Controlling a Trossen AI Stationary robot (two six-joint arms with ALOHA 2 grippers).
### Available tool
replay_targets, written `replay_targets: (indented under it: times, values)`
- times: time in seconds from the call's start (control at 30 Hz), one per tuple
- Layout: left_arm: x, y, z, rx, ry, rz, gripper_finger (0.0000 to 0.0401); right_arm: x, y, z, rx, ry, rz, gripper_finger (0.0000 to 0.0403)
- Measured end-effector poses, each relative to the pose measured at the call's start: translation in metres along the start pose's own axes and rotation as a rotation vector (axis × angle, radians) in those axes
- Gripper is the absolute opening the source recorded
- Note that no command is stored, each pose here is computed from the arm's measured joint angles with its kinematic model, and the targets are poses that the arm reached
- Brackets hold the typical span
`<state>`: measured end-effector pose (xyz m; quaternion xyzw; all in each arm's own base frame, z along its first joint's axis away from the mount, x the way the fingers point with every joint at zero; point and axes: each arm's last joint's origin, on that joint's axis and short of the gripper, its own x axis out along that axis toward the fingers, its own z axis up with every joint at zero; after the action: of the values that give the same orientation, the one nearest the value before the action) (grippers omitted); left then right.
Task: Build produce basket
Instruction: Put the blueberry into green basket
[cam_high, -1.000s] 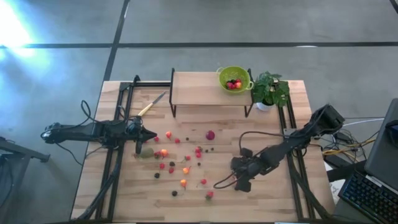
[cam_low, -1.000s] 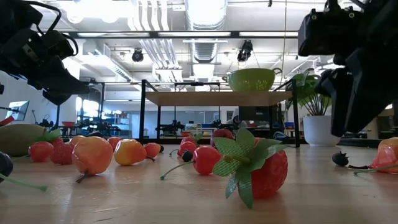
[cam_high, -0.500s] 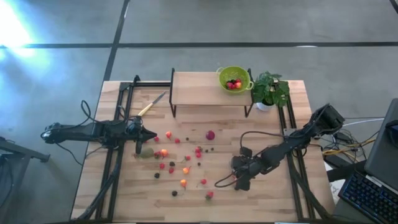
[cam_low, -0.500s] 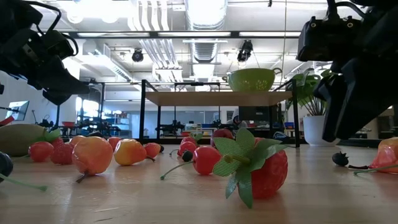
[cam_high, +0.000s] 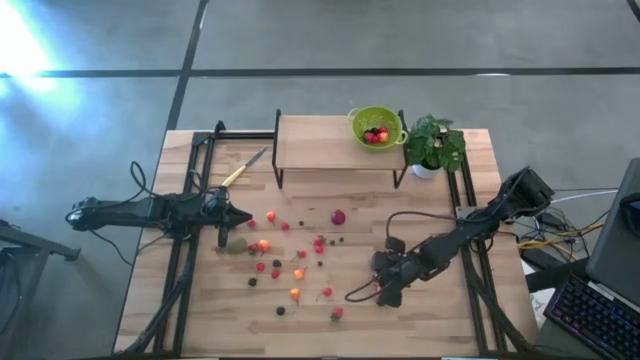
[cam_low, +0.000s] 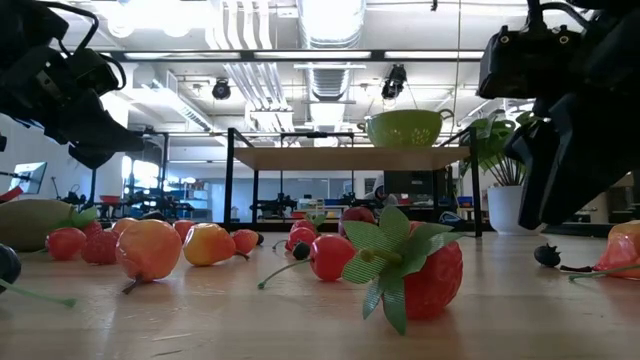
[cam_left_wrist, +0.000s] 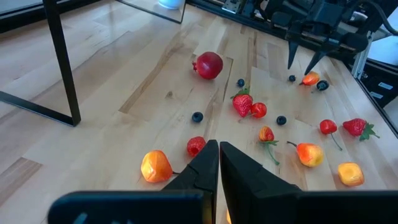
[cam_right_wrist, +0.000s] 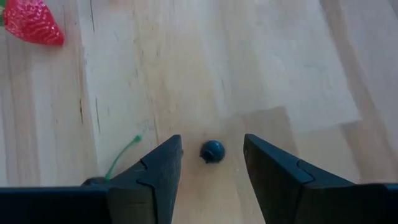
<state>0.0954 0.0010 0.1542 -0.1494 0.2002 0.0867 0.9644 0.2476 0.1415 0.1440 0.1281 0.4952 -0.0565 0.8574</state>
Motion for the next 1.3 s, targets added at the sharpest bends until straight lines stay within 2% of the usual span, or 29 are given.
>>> replay_targets:
  times: [0.2, 0.4, 0.6, 0.93, 1.13, 1.3]
  values:
    - [0.0, 0.0, 0.0, 0.0, 0.0, 0.0, 0.0021, 0.019, 0.007, -0.002, -0.032, 0.076, -0.021, 0.0168]
    - [0.0, 0.0, 0.0, 0.0, 0.0, 0.0, 0.0021, 0.021, 0.012, 0.002, -0.044, 0.108, -0.064, 0.0154]
    - [0.0, 0.0, 0.0, 0.0, 0.0, 0.0, 0.0021, 0.02, 0.012, 0.003, -0.049, 0.114, -0.07, 0.012]
    - [0.0, 0.0, 0.0, 0.0, 0.0, 0.0, 0.0021, 0.019, 0.012, 0.003, -0.064, 0.113, -0.068, 0.0035]
    - [0.0, 0.0, 0.0, 0.0, 0.0, 0.0, 0.0021, 0.016, 0.016, 0.011, -0.123, 0.095, -0.052, 0.002]
    - [0.0, 0.0, 0.0, 0.0, 0.0, 0.0, 0.0021, -0.001, 0.018, 0.029, -0.207, 0.102, -0.057, 0.0008]
